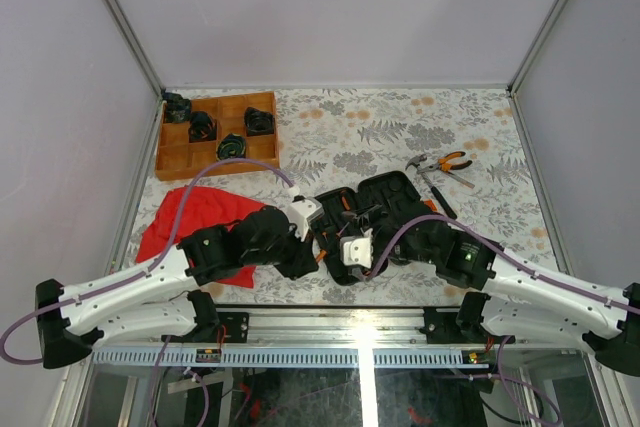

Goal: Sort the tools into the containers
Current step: Pick up the screwdriver from the center of the board.

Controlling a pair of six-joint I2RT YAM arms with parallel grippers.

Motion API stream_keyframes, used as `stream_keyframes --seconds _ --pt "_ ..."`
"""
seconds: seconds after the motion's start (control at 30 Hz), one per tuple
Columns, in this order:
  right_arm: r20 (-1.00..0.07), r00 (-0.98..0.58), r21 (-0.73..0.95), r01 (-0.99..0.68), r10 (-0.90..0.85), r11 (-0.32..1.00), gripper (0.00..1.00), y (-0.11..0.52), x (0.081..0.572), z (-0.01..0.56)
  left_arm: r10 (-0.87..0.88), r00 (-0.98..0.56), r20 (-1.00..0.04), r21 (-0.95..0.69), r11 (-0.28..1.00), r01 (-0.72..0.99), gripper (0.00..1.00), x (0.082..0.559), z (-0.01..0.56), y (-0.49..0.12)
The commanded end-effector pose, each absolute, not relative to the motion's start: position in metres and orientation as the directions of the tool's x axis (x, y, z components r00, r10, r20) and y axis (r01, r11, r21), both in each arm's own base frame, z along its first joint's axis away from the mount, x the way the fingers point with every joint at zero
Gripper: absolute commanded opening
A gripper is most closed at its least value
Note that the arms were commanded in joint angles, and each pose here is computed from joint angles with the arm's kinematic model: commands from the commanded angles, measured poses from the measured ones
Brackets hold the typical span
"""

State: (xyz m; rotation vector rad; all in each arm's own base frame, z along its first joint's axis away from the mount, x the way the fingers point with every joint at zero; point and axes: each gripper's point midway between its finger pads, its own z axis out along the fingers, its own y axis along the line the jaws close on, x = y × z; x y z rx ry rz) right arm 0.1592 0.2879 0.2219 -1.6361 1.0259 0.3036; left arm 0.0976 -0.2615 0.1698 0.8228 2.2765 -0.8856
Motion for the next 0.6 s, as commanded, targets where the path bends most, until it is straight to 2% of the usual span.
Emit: stream_keyframes --seconds 0.0,0.37,0.47,0.57 --pt "-0.58 0.696 -0.715 -0.684 -0.423 -0.145 0.66 0.296 0.147 0.231 0.352 -0.638 -0.685 -0.397 0.554 0.732 0.01 0.094 0.17 -0.268" --pt "-0.519 0.737 -0.664 -0.666 -0.433 -0.338 0.64 0.308 0.137 0.198 0.385 -0.635 -0.669 -0.414 0.517 0.749 0.0 0.087 0.166 -0.273" --pt "-0.51 0.737 -0.649 -0.668 -0.444 -0.364 0.59 0.309 0.137 0.186 0.389 -0.635 -0.667 -0.416 0.513 0.751 0.0 0.086 0.165 -0.273" --pt "-0.513 0.734 -0.641 -0.672 -0.445 -0.37 0.46 0.311 0.137 0.181 0.392 -0.635 -0.666 -0.419 0.508 0.753 0.0 0.085 0.164 -0.274"
